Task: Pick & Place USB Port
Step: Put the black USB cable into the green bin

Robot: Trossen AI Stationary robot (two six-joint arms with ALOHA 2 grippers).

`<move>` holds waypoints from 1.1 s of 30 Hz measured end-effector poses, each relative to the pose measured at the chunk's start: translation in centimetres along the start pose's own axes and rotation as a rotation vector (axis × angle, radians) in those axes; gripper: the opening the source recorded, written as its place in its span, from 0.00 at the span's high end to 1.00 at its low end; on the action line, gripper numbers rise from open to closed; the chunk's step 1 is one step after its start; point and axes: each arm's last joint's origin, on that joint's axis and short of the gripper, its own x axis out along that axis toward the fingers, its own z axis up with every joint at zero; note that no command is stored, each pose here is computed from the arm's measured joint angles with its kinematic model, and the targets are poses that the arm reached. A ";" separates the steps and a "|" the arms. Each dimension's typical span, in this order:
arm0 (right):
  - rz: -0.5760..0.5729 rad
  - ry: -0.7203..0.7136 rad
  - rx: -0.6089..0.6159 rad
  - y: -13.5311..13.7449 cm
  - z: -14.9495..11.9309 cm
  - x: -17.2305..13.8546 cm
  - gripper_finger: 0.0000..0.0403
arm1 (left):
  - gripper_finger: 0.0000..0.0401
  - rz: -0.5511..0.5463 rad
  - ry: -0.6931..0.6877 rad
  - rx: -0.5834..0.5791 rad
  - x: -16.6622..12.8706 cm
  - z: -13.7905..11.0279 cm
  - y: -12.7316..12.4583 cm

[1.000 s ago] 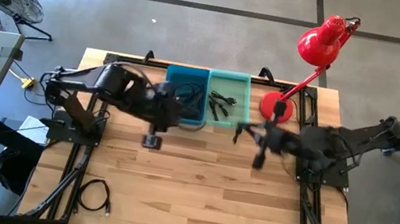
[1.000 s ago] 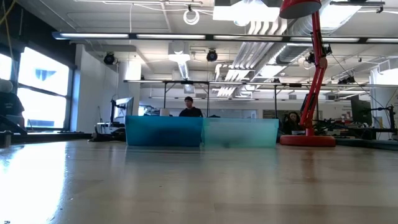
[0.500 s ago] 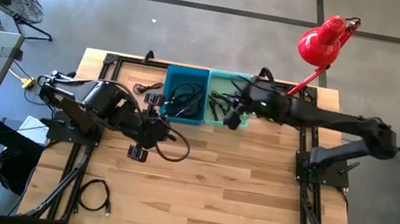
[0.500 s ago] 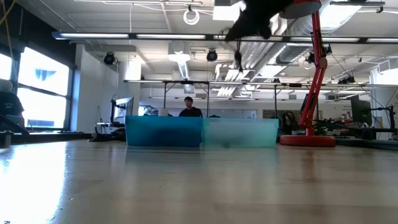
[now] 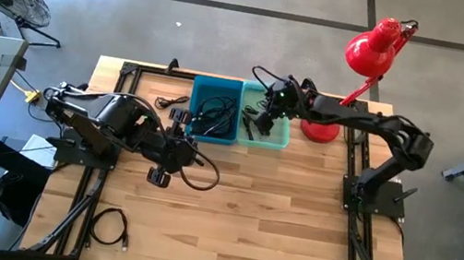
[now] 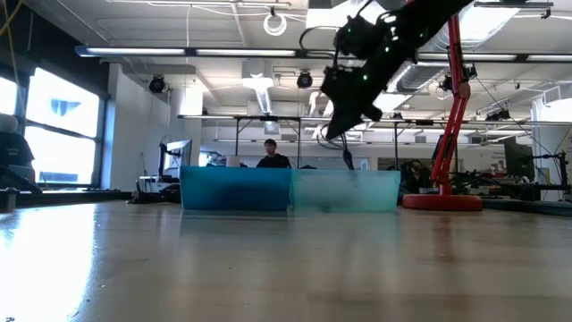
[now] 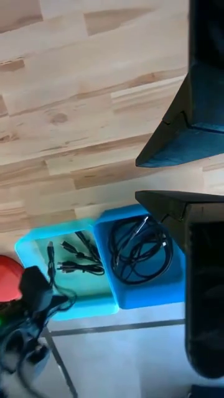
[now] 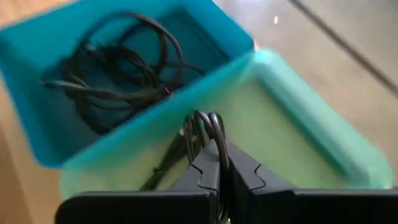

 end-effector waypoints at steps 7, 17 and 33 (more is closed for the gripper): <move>0.063 0.080 0.064 -1.4 -1.0 2.3 1.00 | 0.83 0.000 0.000 0.029 0.0 0.0 0.0; 0.073 -0.003 0.037 -1.3 0.0 1.6 0.86 | 0.83 0.001 0.036 0.104 0.9 -0.2 -0.4; 0.343 -0.132 0.103 -0.5 1.8 -1.8 0.48 | 0.83 0.062 0.247 0.047 5.4 -2.6 0.9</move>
